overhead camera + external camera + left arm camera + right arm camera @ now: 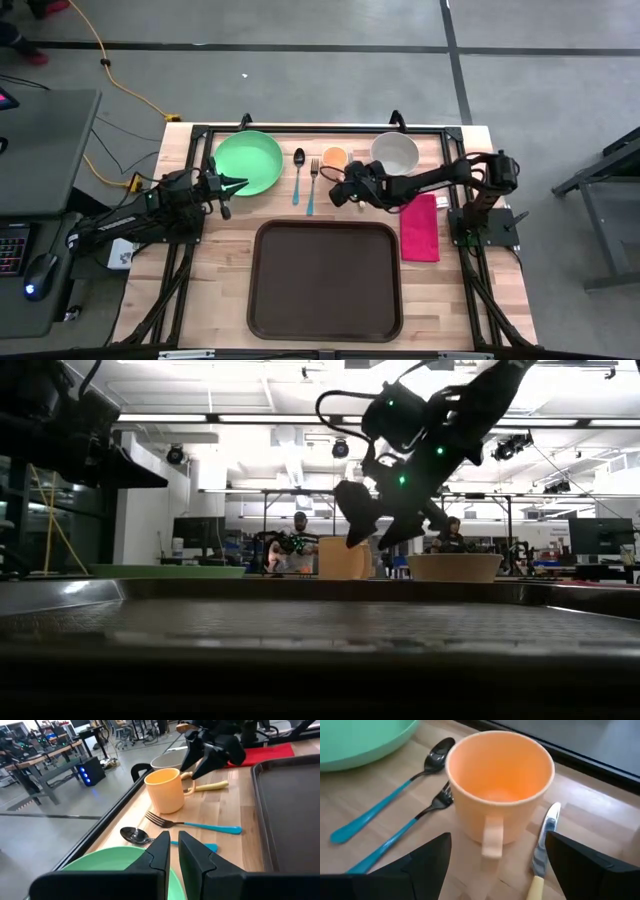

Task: Set up tray
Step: Put the orange mug on the top right of the brown tray

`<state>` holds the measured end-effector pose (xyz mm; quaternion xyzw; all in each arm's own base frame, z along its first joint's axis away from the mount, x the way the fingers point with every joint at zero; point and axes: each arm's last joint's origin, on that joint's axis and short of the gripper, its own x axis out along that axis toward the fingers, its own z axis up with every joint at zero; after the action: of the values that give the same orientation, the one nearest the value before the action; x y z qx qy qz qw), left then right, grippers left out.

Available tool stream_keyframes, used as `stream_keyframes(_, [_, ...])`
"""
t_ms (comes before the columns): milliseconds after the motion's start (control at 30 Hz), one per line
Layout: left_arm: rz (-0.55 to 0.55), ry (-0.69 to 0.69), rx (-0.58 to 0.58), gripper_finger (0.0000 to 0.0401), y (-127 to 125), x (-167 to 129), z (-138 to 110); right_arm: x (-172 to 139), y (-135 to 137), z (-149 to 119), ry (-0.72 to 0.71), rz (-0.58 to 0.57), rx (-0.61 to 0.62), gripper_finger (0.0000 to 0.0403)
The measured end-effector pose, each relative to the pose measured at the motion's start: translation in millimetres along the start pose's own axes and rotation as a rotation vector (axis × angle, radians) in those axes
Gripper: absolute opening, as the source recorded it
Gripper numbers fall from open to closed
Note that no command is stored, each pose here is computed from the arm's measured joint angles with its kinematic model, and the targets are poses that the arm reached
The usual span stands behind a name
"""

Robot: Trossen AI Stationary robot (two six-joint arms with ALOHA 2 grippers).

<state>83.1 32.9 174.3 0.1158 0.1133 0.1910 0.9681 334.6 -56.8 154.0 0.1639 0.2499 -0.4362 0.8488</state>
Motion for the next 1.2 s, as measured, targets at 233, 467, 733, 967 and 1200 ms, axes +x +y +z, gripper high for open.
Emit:
stream_keyframes(233, [-0.001,0.001,0.026,0.0067,0.0,0.0,-0.1,9.0,-0.1,-2.3,0.017,0.031,0.049,0.0300])
stream_keyframes(467, [0.001,0.002,0.026,0.0067,0.0,0.0,-0.1,10.2,-0.5,-4.4,0.025,0.023,0.099,0.0277])
stream_keyframes(733, [-0.001,0.028,0.028,0.0067,-0.5,0.0,-2.6,10.2,-0.5,-4.5,0.027,0.024,0.098,0.0195])
stream_keyframes(967, [0.001,0.029,0.028,0.0067,-0.4,0.0,-2.6,10.1,-0.5,-4.5,0.028,0.025,0.098,0.0114])
stream_keyframes(1200, [0.002,0.029,0.028,0.0067,-0.4,0.0,-2.6,10.1,-0.4,-4.6,0.031,0.029,0.099,0.0033])
